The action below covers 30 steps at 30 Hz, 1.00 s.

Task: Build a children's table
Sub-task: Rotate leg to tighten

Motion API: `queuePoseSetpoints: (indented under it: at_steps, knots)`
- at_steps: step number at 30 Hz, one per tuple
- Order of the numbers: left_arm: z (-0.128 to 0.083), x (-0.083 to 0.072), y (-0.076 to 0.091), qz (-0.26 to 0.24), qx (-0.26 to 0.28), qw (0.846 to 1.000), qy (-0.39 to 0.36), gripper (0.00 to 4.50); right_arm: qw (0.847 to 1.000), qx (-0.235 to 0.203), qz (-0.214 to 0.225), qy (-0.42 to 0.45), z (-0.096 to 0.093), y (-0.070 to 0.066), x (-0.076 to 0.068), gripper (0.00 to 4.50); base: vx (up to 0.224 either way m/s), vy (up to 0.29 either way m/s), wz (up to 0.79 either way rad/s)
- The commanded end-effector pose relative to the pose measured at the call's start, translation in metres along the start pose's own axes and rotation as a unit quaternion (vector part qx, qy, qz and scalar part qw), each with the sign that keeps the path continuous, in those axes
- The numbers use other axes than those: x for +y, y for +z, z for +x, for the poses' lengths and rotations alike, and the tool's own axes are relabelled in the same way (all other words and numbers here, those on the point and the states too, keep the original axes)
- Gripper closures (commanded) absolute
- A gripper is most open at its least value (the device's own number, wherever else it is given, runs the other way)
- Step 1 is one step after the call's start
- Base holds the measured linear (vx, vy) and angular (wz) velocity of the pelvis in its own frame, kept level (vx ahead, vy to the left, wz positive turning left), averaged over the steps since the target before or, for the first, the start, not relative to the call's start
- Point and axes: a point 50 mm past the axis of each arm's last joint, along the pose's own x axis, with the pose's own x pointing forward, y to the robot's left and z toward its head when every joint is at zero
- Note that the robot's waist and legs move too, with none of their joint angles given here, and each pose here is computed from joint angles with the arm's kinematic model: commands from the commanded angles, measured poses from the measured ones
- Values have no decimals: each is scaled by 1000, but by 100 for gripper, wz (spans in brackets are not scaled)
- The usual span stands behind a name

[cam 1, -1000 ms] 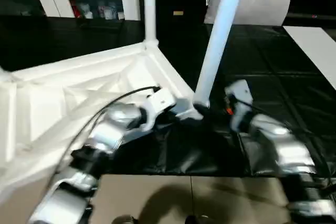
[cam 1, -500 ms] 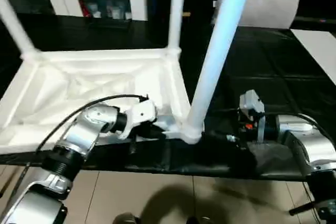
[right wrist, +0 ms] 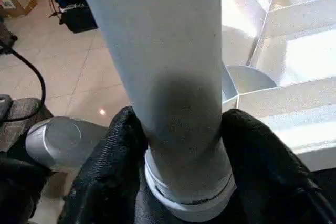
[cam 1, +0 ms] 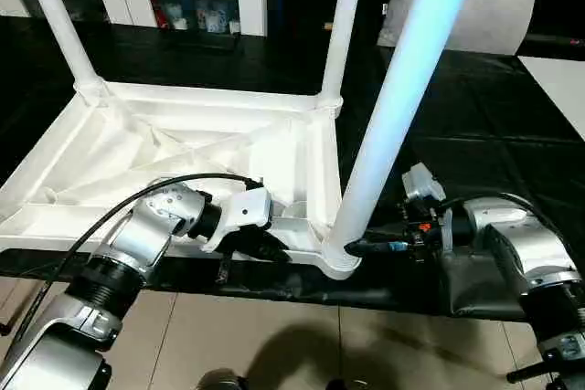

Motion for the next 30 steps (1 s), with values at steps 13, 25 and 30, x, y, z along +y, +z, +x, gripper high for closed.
queuePoseSetpoints:
  at_steps: [13,25,30]
  knots:
    - [15,8,14,-32,-47,996,68,450,997,-31,14,-71,21,-2,2,257,0,0,0]
    - [59,39,50,-106,-60,966,229,450,923,-13,147,-356,72,-3,-34,260,0,0,0]
    - [62,42,55,-105,-60,963,242,450,923,-24,124,-365,77,5,-37,226,0,0,0]
